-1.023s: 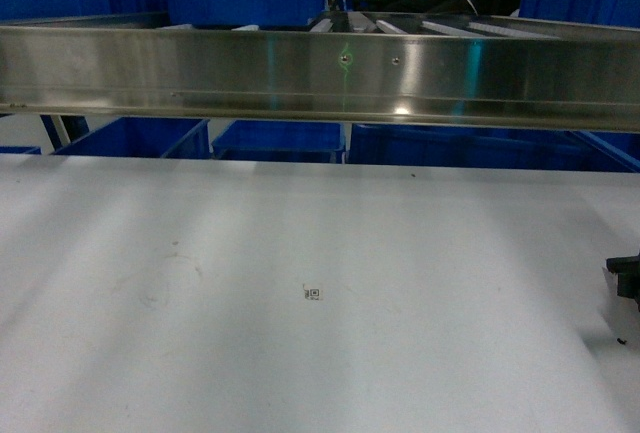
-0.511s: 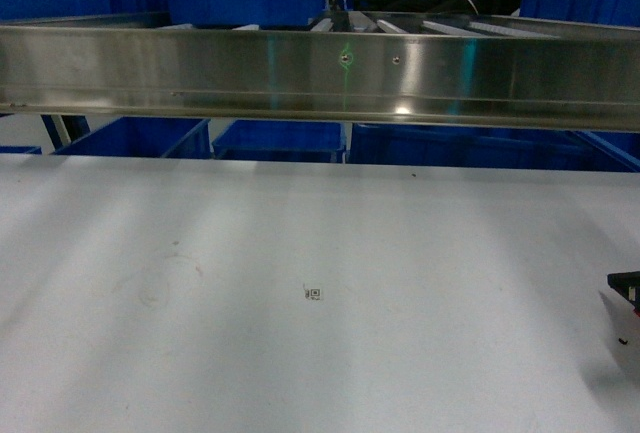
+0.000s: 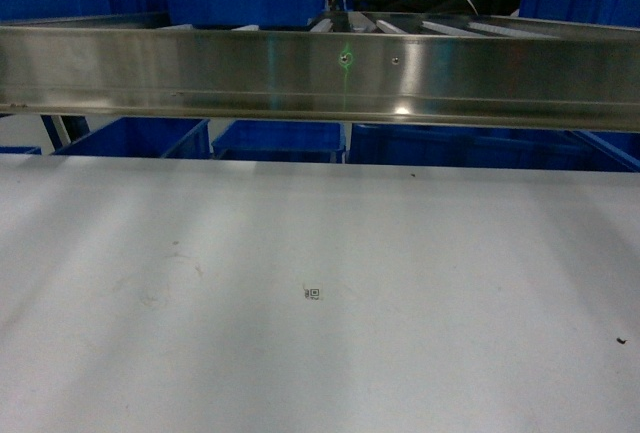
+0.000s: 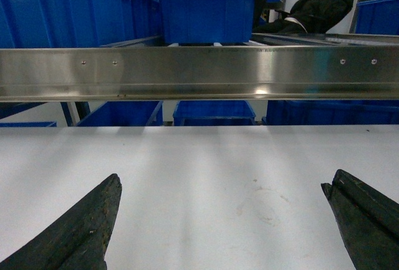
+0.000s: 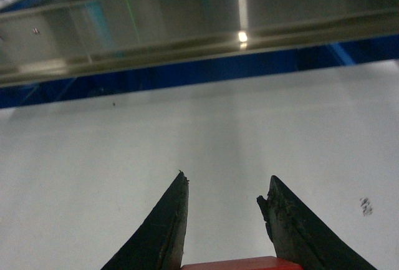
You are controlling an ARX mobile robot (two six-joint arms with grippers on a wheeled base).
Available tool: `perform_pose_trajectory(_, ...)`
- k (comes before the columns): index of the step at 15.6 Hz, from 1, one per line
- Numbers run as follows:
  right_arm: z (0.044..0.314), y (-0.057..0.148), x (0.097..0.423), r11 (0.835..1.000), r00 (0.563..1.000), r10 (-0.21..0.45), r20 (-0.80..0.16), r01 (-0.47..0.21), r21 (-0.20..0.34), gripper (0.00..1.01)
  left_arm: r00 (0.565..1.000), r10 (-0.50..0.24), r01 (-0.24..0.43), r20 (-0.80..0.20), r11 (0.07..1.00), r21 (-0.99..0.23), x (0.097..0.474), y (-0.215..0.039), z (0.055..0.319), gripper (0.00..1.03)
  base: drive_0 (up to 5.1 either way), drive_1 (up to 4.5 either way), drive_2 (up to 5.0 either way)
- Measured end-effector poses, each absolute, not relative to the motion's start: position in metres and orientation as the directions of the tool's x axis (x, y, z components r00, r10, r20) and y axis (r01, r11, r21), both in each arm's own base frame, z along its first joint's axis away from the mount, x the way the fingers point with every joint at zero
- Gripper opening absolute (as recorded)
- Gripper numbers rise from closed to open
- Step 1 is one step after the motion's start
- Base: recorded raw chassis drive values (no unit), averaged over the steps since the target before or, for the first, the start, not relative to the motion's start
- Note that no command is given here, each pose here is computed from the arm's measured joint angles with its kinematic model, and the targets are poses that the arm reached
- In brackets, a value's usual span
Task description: Place magnetic block on left shelf second layer
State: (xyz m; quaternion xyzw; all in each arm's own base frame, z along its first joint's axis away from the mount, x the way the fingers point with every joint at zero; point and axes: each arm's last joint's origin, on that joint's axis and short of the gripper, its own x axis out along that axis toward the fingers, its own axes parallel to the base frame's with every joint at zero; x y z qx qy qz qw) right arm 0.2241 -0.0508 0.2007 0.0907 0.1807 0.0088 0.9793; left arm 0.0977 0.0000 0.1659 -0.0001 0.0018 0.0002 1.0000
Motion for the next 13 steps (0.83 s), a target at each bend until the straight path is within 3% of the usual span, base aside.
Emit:
perform_pose_trajectory(2, 0.212, -0.053, 0.220, 0.986, 0.956, 0.038, -0.292, 0.012, 0.167, 0.33, 1.000, 0.000, 0.000, -0.004, 1.000, 0.000, 0.098, 0.000, 0.166, 0.98, 0.0, 0.00, 0.0)
perform_pose_trajectory(4, 0.198, -0.051, 0.223, 0.983, 0.935, 0.058, -0.350, 0.007, 0.183, 0.33, 1.000, 0.000, 0.000, -0.004, 1.000, 0.000, 0.098, 0.000, 0.166, 0.98, 0.0, 0.00, 0.0)
perform_pose_trajectory(7, 0.207, -0.033, 0.223, 0.990, 0.944, 0.093, -0.318, -0.055, 0.127, 0.33, 1.000, 0.000, 0.000, -0.004, 1.000, 0.000, 0.098, 0.000, 0.166, 0.98, 0.0, 0.00, 0.0)
perform_pose_trajectory(10, 0.207, -0.027, 0.222, 0.998, 0.942, 0.043, -0.334, -0.028, 0.048, 0.33, 1.000, 0.000, 0.000, -0.004, 1.000, 0.000, 0.098, 0.000, 0.166, 0.98, 0.0, 0.00, 0.0)
perform_pose_trajectory(13, 0.206, -0.025, 0.222, 0.999, 0.938, 0.020, -0.345, -0.006, 0.042, 0.33, 1.000, 0.000, 0.000, -0.004, 1.000, 0.000, 0.098, 0.000, 0.166, 0.98, 0.0, 0.00, 0.0)
